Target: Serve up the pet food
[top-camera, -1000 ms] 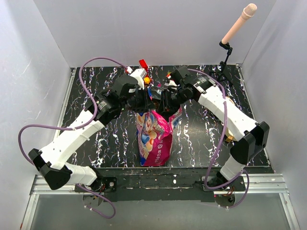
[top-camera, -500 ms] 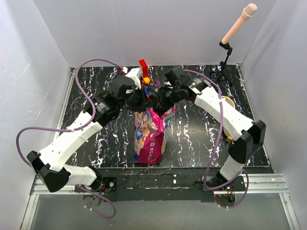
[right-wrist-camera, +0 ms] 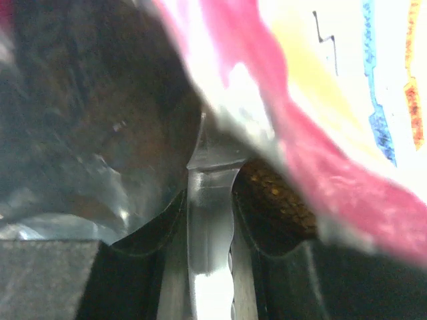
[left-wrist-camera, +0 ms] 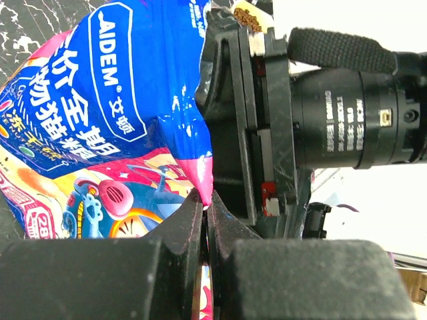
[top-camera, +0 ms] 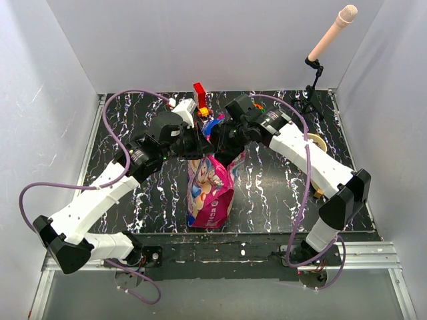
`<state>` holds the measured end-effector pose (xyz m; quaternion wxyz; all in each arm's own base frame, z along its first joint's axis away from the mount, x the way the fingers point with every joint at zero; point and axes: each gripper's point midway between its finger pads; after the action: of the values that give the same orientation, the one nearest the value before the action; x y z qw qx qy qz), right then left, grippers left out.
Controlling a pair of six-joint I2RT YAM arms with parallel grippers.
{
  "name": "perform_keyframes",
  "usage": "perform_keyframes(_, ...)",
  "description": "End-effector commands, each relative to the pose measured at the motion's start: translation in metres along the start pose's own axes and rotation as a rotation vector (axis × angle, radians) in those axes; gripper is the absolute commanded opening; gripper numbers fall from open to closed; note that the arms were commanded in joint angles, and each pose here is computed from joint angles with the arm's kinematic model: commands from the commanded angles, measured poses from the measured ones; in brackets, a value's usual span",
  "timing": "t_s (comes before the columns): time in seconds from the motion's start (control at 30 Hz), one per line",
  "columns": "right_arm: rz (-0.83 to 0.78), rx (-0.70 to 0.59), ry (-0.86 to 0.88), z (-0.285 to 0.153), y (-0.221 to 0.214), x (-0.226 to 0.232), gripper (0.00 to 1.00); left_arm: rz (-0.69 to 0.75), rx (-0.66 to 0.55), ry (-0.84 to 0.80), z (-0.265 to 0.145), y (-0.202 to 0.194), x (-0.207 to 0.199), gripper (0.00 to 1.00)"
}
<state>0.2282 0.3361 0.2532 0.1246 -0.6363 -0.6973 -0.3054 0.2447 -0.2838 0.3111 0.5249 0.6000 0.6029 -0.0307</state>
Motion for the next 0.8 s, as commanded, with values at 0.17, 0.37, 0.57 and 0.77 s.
perform_keyframes(0.17,0.288,-0.107,0.328,-0.062,0.043,0.085,0.01,0.010,-0.062,-0.259,-0.029,0.018,-0.063,0.00)
perform_keyframes(0.37,0.134,-0.128,0.353,-0.071,0.031,0.067,0.01,0.026,-0.111,-0.202,-0.034,0.028,-0.054,0.00)
perform_keyframes(0.57,-0.226,-0.121,0.643,-0.054,-0.010,0.058,0.01,0.050,-0.149,-0.164,-0.043,0.037,-0.050,0.00)
perform_keyframes(0.77,-0.314,-0.168,0.723,-0.062,-0.018,0.030,0.01,0.055,-0.183,-0.125,-0.055,0.039,-0.040,0.00)
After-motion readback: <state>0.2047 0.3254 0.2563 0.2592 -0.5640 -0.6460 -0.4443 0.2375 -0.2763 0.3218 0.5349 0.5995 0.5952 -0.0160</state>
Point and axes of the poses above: each gripper's point midway between its finger pads, its own z axis out along the fingers, its own x axis along the line the jaws close on, y = z × x, and after that the axes turned 9 degrees about -z, right-handed
